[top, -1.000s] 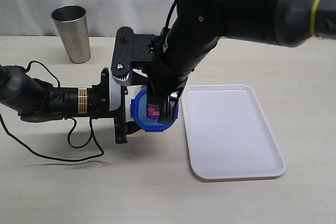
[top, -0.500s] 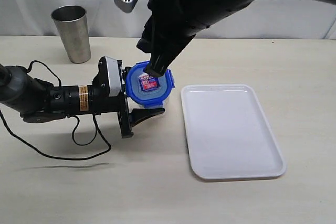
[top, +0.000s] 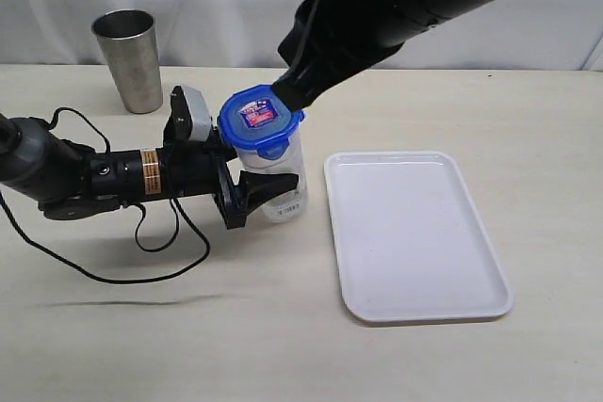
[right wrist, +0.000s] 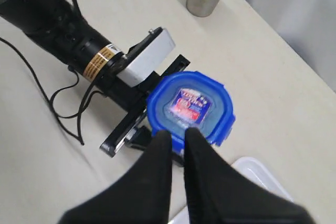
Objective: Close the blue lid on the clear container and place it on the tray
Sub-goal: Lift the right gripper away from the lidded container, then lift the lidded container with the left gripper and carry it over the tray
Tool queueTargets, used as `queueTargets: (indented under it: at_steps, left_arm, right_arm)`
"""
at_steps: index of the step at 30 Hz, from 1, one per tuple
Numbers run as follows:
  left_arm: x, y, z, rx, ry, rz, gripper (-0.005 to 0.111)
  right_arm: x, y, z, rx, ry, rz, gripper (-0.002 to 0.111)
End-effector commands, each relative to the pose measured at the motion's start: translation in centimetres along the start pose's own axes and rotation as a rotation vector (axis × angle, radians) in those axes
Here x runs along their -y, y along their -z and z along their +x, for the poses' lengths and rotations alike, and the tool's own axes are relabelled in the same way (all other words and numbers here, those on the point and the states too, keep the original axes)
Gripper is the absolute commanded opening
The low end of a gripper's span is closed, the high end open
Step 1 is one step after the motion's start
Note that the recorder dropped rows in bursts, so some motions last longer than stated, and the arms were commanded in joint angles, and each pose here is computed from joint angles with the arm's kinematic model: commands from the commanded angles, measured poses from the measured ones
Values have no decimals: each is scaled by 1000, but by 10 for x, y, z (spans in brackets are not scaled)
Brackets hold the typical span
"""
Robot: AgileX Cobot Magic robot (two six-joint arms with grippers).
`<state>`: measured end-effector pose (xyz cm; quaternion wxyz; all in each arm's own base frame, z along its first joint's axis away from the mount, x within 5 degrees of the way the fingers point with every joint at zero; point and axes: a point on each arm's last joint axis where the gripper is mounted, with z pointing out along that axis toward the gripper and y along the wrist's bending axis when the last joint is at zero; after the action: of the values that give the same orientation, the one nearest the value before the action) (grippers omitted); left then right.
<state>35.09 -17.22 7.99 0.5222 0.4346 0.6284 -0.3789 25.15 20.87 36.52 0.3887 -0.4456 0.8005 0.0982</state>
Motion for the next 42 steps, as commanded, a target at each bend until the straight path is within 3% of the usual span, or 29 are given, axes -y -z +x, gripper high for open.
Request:
queueTargets:
  at_steps: [1, 10, 26, 36, 42]
  left_arm:
    - [-2, -1, -12, 57, 23, 7, 0]
    - [-4, -1, -13, 69, 33, -18, 0]
    - [-4, -1, -13, 69, 33, -18, 0]
    - [-3, -1, -12, 65, 71, -7, 0]
    - [-2, -1, -15, 38, 73, 7, 0]
  right_arm:
    - [-6, 23, 13, 42, -48, 5, 5]
    - [-19, 88, 45, 293, -68, 92, 5]
    - [-56, 203, 142, 785, -95, 224, 5]
    - [-77, 233, 203, 1024, -118, 270, 5]
    - [-82, 234, 219, 1052, -108, 282, 5]
